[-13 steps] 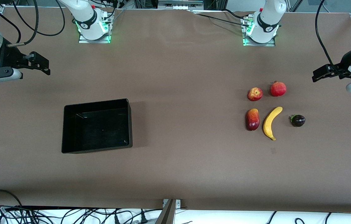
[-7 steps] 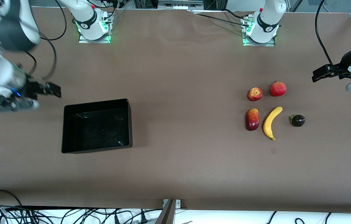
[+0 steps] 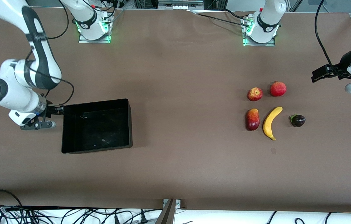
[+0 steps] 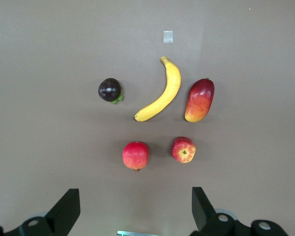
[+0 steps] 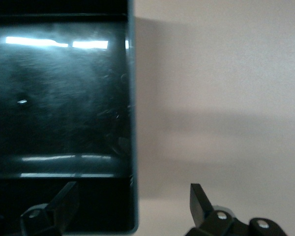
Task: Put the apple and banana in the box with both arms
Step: 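Grip the tray rim with the right gripper and slide it toward the fruit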
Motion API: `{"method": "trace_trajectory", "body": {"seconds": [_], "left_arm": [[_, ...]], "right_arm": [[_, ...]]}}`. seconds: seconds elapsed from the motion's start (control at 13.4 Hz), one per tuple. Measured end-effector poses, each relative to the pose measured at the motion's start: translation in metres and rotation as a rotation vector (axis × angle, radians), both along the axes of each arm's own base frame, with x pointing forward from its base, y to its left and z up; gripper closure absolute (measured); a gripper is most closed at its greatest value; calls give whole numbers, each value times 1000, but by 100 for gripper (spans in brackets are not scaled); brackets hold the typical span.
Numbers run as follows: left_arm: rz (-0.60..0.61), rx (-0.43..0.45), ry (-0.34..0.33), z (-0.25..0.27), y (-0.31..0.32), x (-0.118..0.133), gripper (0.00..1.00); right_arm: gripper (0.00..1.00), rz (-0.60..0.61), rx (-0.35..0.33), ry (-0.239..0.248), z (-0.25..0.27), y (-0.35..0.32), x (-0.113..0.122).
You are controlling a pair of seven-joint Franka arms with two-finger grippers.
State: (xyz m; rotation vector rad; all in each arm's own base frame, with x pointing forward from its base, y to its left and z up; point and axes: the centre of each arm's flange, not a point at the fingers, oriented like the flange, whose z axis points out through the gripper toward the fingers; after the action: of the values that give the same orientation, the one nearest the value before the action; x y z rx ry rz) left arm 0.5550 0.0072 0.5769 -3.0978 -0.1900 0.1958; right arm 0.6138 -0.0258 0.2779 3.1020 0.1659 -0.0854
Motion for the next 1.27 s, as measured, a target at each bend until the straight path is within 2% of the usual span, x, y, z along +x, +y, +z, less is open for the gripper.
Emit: {"method": "trace_trajectory", "body": {"seconds": [0.15, 0.45, 0.74, 0.89, 1.04, 1.27], "left_arm": [[0, 0, 2, -1, 0, 1, 0], [-5, 0, 4, -2, -3, 1, 0], [-5, 0, 4, -2, -3, 1, 0], [-5, 0, 4, -2, -3, 1, 0], [-5, 0, 5, -3, -3, 1, 0], [-6, 0, 6, -3, -3, 2, 0]], "right_arm": [[4, -3, -4, 3, -32, -4, 2], [50, -6, 0, 11, -49, -3, 3], [94, -5, 30, -26, -34, 10, 17], [96, 30, 38, -42, -24, 29, 24], [96, 92, 49, -36, -10, 71, 31], [96, 144, 126, -27, 32, 169, 38]]}}
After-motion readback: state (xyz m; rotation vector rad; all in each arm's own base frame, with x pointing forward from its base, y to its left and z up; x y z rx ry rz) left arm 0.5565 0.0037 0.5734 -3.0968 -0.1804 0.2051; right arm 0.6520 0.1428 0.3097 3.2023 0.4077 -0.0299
